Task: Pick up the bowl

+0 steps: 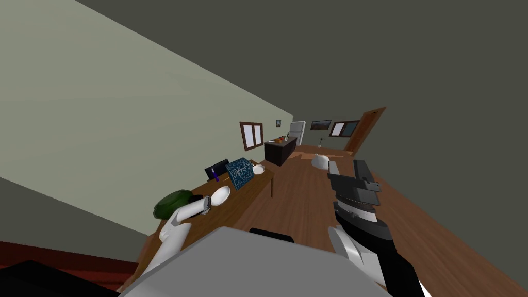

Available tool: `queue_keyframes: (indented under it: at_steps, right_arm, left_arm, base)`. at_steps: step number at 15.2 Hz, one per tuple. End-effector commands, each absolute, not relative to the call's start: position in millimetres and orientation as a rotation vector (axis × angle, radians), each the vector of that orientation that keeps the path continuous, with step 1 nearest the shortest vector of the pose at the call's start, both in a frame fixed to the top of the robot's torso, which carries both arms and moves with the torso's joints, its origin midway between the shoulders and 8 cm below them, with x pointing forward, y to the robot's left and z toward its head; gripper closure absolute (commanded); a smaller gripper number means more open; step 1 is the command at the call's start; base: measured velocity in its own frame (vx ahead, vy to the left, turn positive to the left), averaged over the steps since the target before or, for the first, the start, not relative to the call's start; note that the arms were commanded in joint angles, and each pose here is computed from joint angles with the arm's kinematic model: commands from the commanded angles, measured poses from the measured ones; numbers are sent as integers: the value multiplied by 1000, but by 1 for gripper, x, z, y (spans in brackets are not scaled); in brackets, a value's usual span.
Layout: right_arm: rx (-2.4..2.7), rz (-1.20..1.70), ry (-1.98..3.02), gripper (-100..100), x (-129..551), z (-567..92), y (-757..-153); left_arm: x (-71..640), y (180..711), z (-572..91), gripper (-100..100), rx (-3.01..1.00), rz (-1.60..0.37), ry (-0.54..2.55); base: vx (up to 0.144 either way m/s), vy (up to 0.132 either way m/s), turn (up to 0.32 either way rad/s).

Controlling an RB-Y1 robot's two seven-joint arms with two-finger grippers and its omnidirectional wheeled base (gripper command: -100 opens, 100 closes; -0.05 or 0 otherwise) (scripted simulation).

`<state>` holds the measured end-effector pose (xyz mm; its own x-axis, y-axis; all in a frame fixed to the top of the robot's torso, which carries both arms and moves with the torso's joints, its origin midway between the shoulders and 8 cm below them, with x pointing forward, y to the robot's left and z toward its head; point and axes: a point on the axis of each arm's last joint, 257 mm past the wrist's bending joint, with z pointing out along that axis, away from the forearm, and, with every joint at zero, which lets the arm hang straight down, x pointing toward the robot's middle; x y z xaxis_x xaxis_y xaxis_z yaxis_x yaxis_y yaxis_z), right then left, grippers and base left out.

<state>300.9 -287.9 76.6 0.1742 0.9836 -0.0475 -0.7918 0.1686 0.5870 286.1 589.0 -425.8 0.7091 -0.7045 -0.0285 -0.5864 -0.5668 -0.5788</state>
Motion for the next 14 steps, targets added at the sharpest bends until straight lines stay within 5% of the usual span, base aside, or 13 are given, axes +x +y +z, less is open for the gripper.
queue_keyframes:
  at_steps: [1, 14]
  right_arm:
    - [489, 1331, 475, 0, 301, 77, -288]
    - [489, 1331, 475, 0, 301, 77, -288]
  left_arm:
    - [275, 588, -436, -100, -2421, -246, 958]
    - [220, 558, -480, -100, -2744, -118, 864]
  base:
    - [-6, 20, -155]
    - [-4, 27, -203]
